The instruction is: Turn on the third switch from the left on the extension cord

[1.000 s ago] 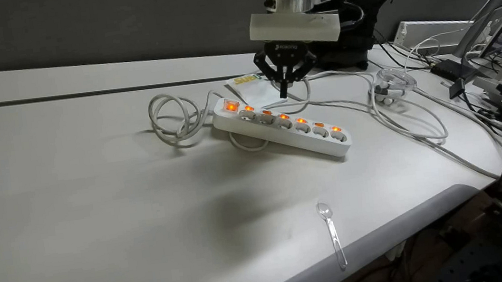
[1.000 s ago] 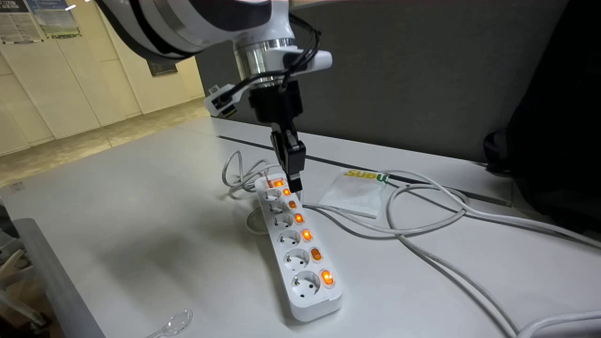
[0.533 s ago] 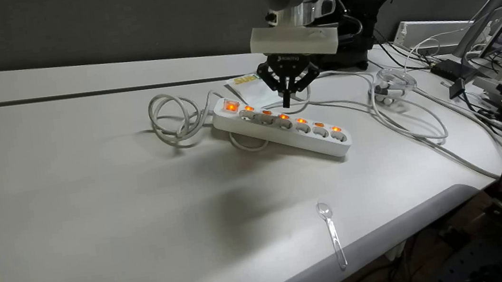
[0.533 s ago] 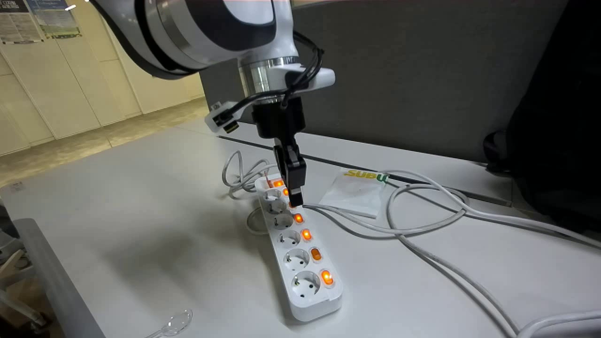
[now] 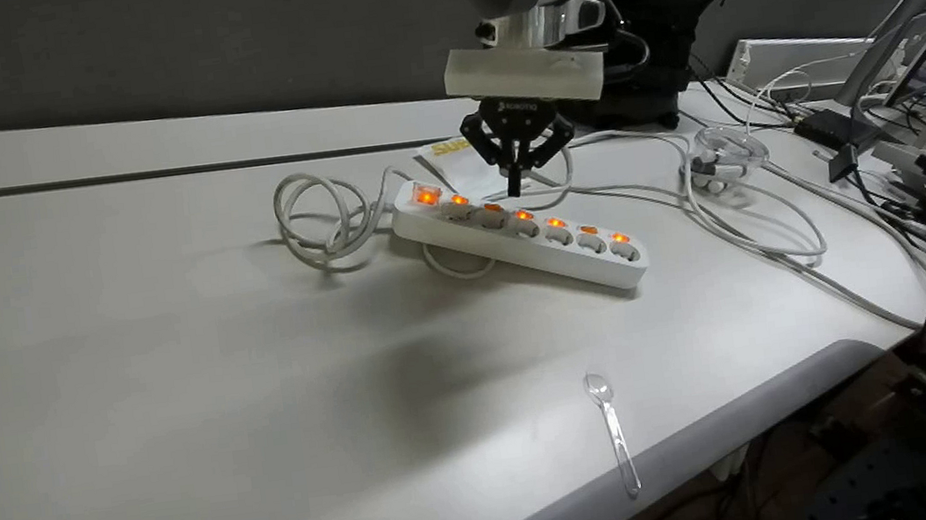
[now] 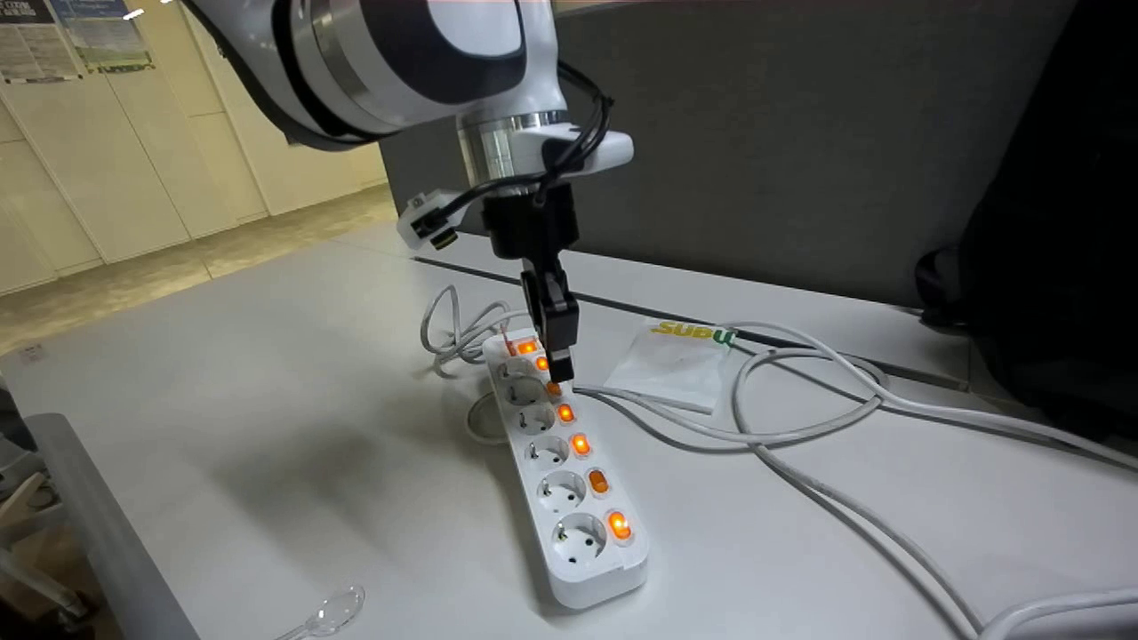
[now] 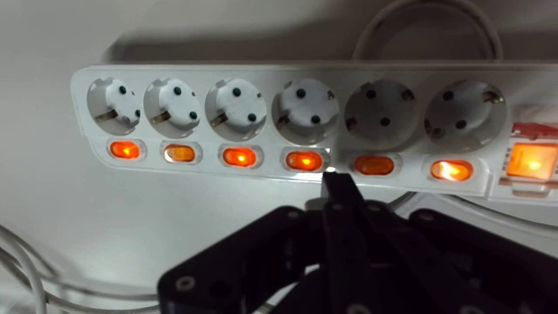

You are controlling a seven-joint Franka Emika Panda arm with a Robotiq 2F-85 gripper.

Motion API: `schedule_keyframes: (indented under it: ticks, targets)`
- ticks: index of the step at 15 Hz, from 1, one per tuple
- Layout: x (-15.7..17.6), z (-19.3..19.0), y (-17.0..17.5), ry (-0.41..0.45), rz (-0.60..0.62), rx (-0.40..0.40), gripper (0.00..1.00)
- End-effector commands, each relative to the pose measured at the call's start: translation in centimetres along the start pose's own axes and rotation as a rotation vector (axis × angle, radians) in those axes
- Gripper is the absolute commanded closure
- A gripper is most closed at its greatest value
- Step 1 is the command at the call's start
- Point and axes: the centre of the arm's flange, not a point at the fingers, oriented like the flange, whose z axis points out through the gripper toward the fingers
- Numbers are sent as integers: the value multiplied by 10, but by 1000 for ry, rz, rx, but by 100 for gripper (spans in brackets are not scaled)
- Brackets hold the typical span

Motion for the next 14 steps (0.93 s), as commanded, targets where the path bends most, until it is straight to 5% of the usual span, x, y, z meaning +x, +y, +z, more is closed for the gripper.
schedule_keyframes:
  ticks: [1, 14]
  targets:
    - [8, 0, -13, 1, 33, 0, 100]
    - [6, 18, -26, -20, 29, -14, 100]
